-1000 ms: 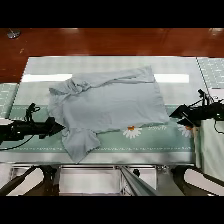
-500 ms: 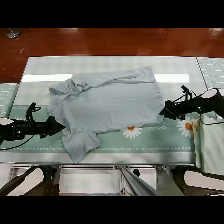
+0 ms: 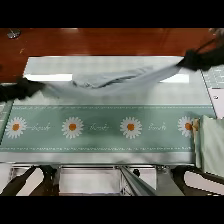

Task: Fold the shirts.

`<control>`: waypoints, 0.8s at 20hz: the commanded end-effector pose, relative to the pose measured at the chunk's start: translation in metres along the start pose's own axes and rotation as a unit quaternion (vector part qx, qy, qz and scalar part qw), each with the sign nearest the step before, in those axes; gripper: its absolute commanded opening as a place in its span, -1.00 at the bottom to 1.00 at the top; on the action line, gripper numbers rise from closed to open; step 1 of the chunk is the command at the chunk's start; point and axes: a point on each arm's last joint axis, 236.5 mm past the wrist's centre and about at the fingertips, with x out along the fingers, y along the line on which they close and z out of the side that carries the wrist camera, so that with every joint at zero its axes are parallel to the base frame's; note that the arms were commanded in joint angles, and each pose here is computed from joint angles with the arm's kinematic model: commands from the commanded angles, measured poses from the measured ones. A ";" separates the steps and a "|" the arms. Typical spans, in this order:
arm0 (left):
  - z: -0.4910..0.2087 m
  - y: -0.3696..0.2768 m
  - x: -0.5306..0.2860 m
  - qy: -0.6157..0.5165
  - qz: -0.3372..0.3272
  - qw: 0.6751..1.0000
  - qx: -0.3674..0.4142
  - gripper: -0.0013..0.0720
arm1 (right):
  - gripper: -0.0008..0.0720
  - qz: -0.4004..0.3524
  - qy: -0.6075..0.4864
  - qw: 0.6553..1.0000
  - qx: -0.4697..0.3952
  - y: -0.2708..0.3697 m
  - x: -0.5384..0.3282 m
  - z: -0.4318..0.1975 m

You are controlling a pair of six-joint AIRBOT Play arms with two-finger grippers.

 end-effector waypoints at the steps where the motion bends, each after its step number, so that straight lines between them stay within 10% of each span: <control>1: 0.104 -0.144 -0.086 -0.180 -0.037 0.969 0.167 -0.91 | -0.91 -0.027 -0.173 0.979 -0.105 0.078 -0.138 0.081; 11: 0.074 -0.272 -0.281 -0.364 0.223 0.815 0.392 -0.91 | -0.91 -0.134 -0.349 0.908 -0.191 0.163 -0.359 -0.017; 16: 0.034 -0.259 -0.300 -0.326 0.240 0.820 0.404 -0.91 | -0.91 -0.144 -0.344 0.911 -0.176 0.159 -0.365 -0.064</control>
